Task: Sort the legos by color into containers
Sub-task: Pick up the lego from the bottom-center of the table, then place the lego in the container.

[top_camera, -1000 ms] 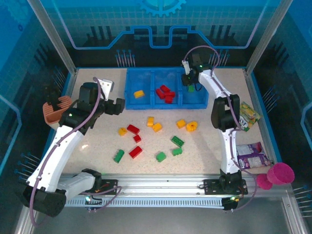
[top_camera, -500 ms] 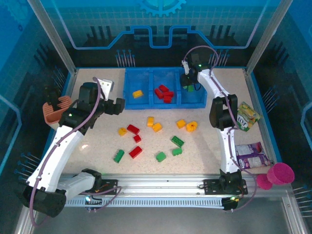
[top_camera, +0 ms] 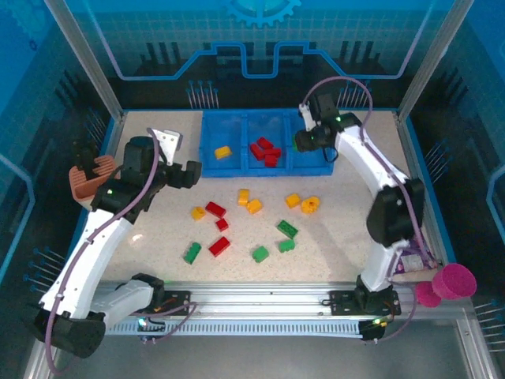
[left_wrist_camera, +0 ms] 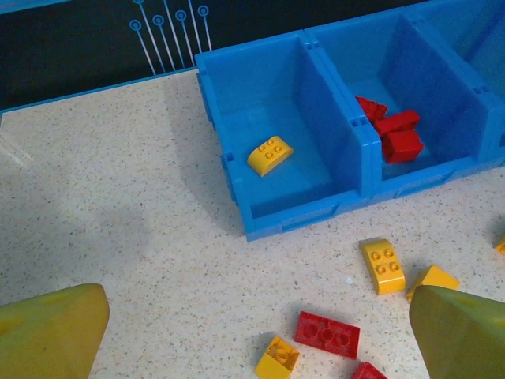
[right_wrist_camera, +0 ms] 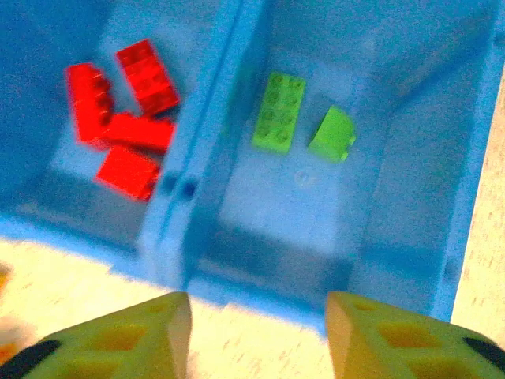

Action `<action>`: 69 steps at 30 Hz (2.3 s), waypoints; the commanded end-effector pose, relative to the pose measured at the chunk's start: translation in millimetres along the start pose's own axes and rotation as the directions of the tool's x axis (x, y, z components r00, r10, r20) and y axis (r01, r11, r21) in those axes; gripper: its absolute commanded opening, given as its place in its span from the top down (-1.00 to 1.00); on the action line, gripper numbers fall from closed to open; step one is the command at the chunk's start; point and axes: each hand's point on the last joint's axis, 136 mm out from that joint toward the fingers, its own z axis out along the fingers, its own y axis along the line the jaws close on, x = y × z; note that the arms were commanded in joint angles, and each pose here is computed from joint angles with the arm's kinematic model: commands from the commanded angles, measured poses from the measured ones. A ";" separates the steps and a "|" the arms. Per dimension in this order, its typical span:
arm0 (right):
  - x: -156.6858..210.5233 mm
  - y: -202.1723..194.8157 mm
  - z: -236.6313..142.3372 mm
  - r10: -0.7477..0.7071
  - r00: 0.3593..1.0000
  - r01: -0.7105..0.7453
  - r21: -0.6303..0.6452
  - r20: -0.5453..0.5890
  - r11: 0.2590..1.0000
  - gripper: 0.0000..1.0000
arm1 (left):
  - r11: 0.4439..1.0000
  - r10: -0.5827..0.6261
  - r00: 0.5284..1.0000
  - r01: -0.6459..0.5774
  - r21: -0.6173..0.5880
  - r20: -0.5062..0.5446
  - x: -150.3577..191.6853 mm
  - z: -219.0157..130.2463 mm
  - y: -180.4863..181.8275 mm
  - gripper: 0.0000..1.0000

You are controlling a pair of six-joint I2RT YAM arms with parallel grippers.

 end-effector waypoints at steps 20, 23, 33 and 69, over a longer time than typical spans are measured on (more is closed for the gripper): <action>195.4 123.8 3.2 -0.156 0.953 0.116 -0.164 -0.260 0.980 -0.24 | 0.998 0.013 1.000 -0.014 0.063 0.024 3.5 -1.6 -9.0 -0.99; 206.2 129.5 16.6 -0.200 0.933 0.147 -0.189 -0.300 0.971 -0.24 | 0.998 0.015 1.000 -0.016 0.057 0.020 5.2 -1.9 -8.1 -0.98; 223.8 135.0 42.3 -0.278 0.887 0.213 -0.208 -0.368 0.955 -0.22 | 0.998 0.018 1.000 -0.018 0.052 0.006 8.9 1.5 -7.2 -0.98; 36.6 -4.1 53.1 0.027 0.996 -0.023 0.044 -0.082 0.999 0.34 | 0.999 0.037 0.998 -0.035 0.026 -0.044 14.4 17.3 -3.0 -0.98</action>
